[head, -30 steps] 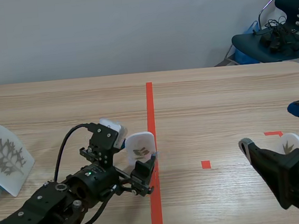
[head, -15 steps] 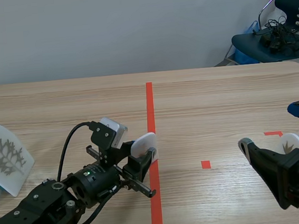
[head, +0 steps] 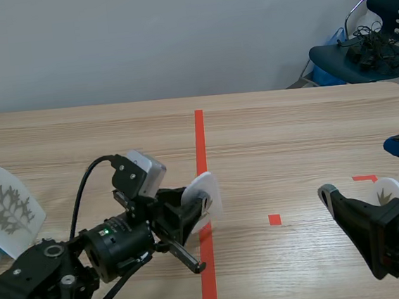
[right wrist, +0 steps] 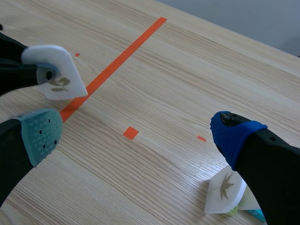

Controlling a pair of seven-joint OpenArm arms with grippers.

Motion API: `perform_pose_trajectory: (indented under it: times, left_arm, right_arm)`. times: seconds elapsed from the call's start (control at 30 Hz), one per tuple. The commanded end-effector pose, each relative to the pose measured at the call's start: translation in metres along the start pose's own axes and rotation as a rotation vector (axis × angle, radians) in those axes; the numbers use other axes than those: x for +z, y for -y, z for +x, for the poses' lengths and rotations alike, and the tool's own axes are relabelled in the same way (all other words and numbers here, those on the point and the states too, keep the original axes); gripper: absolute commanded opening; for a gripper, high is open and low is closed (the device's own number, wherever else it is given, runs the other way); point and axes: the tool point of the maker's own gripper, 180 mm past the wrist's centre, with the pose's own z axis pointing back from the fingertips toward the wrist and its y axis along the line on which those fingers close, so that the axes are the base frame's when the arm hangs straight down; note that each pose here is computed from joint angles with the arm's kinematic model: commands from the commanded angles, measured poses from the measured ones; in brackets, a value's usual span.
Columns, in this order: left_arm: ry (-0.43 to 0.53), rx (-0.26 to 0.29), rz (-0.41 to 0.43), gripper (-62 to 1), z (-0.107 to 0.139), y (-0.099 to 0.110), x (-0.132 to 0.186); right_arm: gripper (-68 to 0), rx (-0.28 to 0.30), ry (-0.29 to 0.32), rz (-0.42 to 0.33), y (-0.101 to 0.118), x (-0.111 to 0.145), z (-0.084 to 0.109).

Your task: Do the leaf sorting experiment

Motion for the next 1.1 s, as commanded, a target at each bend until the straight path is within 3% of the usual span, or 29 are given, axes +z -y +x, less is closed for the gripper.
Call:
perform_pose_trajectory:
  times: [0.0,0.13,0.3,0.63,0.77,0.93,1.07]
  left_arm:
    - [0.063,0.015,0.044,-55.8,0.022,-0.009,0.017]
    - [0.081,0.075,0.135,-55.8,0.029,-0.018,0.054]
    - [0.075,0.173,0.292,-55.3,0.015,-0.044,0.099]
    - [-0.013,0.134,0.65,-55.3,-0.017,-0.114,0.161]
    - [-0.01,0.177,0.705,-55.3,-0.029,-0.129,0.169]
    - [-0.035,0.188,0.742,-55.1,-0.042,-0.138,0.175]
    - [-0.038,0.188,0.746,-45.5,-0.042,-0.139,0.177]
  right_arm:
    - [0.4,0.007,0.038,-0.004,0.002,0.0,0.012]
    - [0.4,0.009,0.04,-0.004,0.003,-0.001,0.012]
    - [0.4,0.008,0.04,-0.004,0.003,-0.001,0.012]
    - [0.4,0.009,0.04,-0.004,0.003,-0.001,0.012]
    - [0.4,0.011,0.045,-0.006,0.003,-0.001,0.014]
    - [0.4,0.015,0.049,-0.007,0.005,-0.003,0.015]
    - [0.4,0.014,0.047,-0.007,0.005,-0.003,0.015]
